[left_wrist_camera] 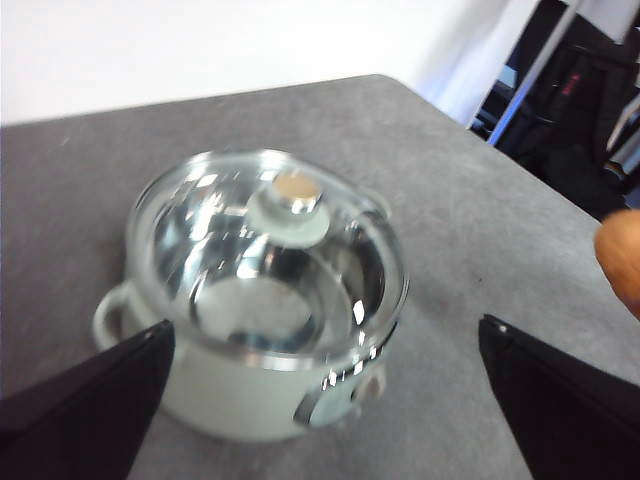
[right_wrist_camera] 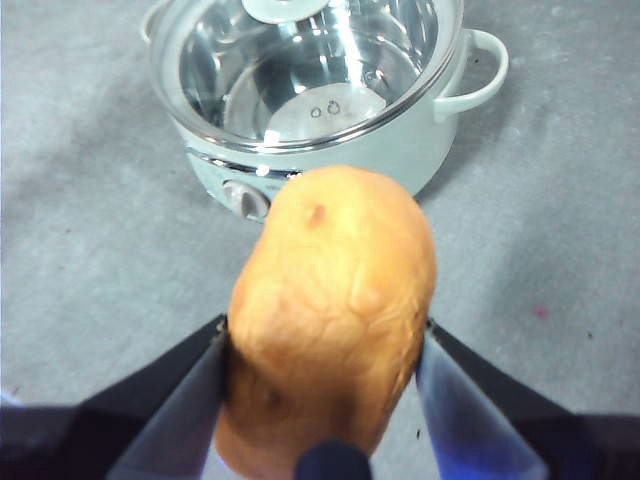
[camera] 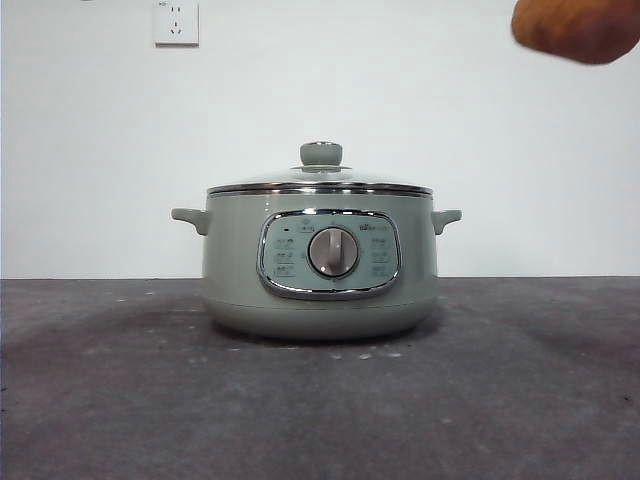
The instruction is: Pick up the potato,open the lid,put the potato in the pot,close the lid
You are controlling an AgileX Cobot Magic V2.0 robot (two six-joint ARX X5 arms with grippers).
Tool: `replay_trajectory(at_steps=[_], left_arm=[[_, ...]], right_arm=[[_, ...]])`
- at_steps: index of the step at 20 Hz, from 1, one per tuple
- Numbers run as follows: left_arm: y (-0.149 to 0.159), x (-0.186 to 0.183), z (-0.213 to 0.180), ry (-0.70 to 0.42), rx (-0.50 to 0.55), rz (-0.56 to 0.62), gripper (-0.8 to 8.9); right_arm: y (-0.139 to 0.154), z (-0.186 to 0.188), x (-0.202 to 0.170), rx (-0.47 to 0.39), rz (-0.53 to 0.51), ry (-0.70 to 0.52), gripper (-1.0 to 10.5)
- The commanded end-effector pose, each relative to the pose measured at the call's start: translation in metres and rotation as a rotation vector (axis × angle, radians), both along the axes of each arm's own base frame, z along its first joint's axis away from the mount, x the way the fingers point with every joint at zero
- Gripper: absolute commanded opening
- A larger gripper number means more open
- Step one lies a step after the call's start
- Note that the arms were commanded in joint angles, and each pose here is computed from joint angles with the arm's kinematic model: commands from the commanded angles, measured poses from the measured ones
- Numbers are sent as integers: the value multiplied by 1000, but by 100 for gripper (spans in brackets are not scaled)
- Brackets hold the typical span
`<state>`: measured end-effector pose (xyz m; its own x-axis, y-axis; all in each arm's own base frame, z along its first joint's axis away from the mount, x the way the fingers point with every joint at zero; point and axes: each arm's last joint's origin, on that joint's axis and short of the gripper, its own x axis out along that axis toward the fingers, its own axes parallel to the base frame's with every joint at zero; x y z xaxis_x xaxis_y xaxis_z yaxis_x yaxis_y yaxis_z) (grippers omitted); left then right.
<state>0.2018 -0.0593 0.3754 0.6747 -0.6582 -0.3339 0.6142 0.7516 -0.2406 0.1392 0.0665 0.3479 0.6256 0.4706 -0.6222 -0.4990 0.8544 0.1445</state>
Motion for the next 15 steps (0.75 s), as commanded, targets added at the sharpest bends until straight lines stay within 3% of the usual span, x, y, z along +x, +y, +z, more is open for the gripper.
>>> replay_trajectory(at_steps=[1,10,15], left_arm=[[-21,29,5,-9,58,-20,594],[-109,132,-15,11,238,-76,594],[-138,161,-47,41,282,-99,594]], right_arm=[[-3,1,-8,8,-7,9,-12],[-15,9,-34,60,-35,-15,-12],[-20,11,-45,78,-42,-34,-12]])
